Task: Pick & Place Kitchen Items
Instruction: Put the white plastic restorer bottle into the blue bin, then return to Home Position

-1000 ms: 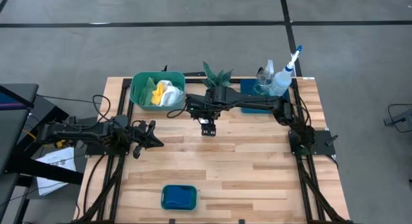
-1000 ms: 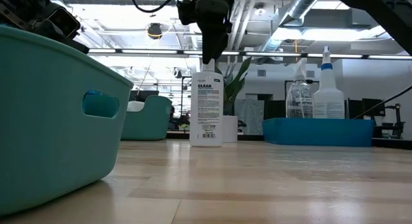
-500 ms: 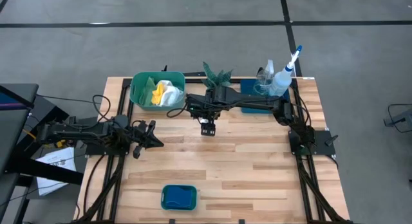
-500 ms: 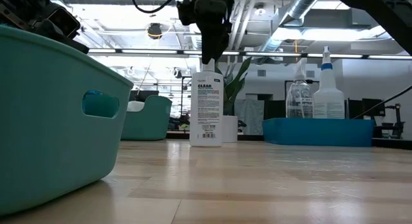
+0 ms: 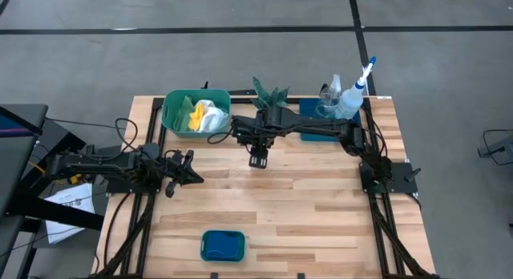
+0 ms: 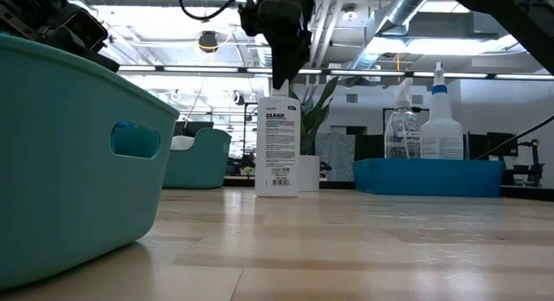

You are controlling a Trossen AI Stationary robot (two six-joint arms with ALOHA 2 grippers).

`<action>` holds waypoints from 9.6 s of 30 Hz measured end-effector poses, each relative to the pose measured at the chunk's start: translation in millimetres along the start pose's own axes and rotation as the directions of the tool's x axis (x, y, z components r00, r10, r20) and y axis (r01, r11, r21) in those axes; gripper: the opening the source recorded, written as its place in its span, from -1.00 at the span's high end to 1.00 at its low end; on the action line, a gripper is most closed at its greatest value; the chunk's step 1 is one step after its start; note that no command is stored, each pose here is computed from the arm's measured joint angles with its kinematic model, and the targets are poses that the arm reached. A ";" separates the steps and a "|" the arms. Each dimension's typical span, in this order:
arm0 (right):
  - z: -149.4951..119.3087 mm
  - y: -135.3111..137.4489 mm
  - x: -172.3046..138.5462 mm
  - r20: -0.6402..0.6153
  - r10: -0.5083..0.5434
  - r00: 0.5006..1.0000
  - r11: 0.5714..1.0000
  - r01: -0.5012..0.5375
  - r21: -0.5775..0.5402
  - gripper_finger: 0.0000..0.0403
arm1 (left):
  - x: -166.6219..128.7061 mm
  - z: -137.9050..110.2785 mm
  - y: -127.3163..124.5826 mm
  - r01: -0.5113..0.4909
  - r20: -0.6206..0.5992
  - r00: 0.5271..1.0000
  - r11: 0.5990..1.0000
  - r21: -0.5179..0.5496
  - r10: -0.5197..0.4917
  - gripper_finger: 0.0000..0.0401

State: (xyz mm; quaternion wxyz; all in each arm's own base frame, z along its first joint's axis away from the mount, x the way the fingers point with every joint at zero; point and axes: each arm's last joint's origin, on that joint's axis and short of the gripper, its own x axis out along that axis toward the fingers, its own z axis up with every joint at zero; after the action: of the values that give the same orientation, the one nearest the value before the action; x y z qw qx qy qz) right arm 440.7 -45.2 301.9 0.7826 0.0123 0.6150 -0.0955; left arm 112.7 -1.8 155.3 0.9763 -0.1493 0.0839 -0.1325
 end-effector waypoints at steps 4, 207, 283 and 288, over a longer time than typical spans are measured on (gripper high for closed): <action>0.4 0.6 -0.2 0.005 0.008 1.000 1.000 -0.008 0.000 0.39 | 0.0 0.0 0.0 0.000 0.000 1.000 1.000 0.000 0.000 0.99; -195.7 -180.3 -79.1 -0.249 -0.152 0.956 0.865 0.251 0.435 0.47 | 0.4 -0.5 0.4 -0.003 -0.005 1.000 1.000 -0.002 0.003 0.99; -241.5 -160.3 -91.6 -0.062 -0.297 0.953 0.723 0.267 0.637 -0.45 | 0.4 -0.5 0.3 -0.002 -0.006 1.000 1.000 -0.002 0.001 0.99; -241.4 -140.4 -110.5 0.077 -0.305 0.949 0.709 0.172 0.684 -0.45 | 0.4 -0.5 0.3 -0.002 -0.006 1.000 1.000 -0.002 0.002 0.99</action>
State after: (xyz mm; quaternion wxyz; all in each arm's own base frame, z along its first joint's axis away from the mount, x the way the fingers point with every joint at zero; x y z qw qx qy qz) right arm 160.9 -135.1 363.6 0.7597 0.2035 0.4606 -0.4114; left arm 113.1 -1.7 154.7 0.9760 -0.1499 0.0870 -0.1318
